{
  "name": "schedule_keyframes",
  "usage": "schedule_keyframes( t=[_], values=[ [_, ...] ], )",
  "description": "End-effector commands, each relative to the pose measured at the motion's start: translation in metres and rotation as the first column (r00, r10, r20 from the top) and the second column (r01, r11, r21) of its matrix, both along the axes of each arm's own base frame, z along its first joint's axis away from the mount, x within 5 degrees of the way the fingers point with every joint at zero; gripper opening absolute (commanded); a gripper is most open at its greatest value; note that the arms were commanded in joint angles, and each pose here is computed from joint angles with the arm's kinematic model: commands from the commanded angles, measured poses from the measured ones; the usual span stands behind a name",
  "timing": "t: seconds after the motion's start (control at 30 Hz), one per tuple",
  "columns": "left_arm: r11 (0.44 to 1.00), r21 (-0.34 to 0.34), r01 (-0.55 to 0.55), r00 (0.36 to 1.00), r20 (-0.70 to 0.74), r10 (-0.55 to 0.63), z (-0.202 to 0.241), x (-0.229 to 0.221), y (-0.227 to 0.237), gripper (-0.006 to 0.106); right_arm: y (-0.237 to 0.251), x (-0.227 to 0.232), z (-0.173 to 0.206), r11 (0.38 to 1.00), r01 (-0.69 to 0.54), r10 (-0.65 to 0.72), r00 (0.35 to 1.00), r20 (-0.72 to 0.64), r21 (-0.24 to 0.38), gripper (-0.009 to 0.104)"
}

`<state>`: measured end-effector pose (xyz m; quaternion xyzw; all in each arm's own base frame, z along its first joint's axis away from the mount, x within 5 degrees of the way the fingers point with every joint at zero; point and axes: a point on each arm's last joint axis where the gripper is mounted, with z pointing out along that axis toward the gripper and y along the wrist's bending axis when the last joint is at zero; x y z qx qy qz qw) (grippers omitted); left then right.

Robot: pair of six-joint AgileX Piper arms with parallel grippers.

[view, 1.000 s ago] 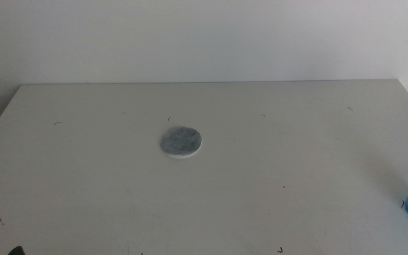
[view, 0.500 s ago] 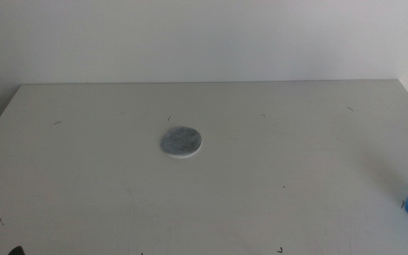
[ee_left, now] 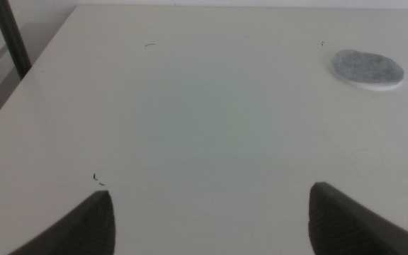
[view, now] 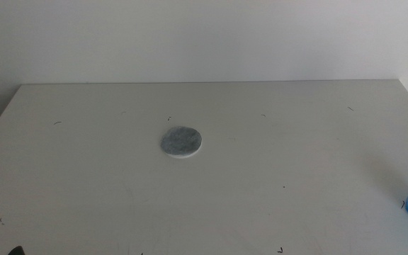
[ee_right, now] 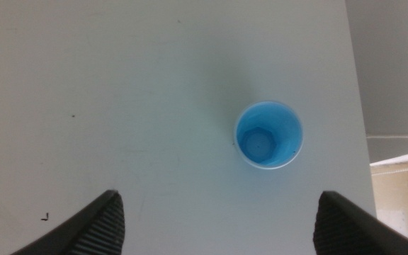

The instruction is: Place an empty cup on a cup mat.

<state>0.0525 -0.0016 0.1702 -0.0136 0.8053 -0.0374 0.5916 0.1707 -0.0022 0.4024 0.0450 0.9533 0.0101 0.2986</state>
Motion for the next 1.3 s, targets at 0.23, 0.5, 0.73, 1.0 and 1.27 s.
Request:
schedule_keyframes(
  t=[0.23, 0.5, 0.73, 1.0, 1.27],
  values=[
    [1.000, -0.016, 0.001, 0.996, 0.086, 0.000, 0.009, 0.001, 0.000, 0.105, -0.035, 0.039, -0.021, 0.999, -0.005, -0.001, 0.989, -0.150, -0.039, 0.069],
    [1.000, -0.016, 0.001, 0.996, 0.086, 0.000, 0.009, 0.001, 0.000, 0.105, -0.062, 0.065, -0.050, 0.998, 0.060, -0.066, 0.959, -0.274, -0.031, 0.069],
    [1.000, -0.016, 0.001, 0.996, 0.086, 0.000, 0.009, 0.001, 0.000, 0.105, -0.078, 0.094, -0.077, 0.996, 0.087, -0.089, 0.949, -0.304, -0.021, 0.069],
    [1.000, -0.016, 0.001, 0.996, 0.086, 0.000, 0.009, 0.001, 0.000, 0.105, -0.091, 0.127, -0.114, 0.995, 0.086, -0.096, 0.944, -0.314, -0.046, 0.066],
    [1.000, -0.016, 0.001, 0.996, 0.086, 0.000, 0.009, 0.001, 0.000, 0.105, -0.097, 0.145, -0.154, 0.996, 0.079, -0.089, 0.916, -0.391, -0.040, 0.057]
  ],
)
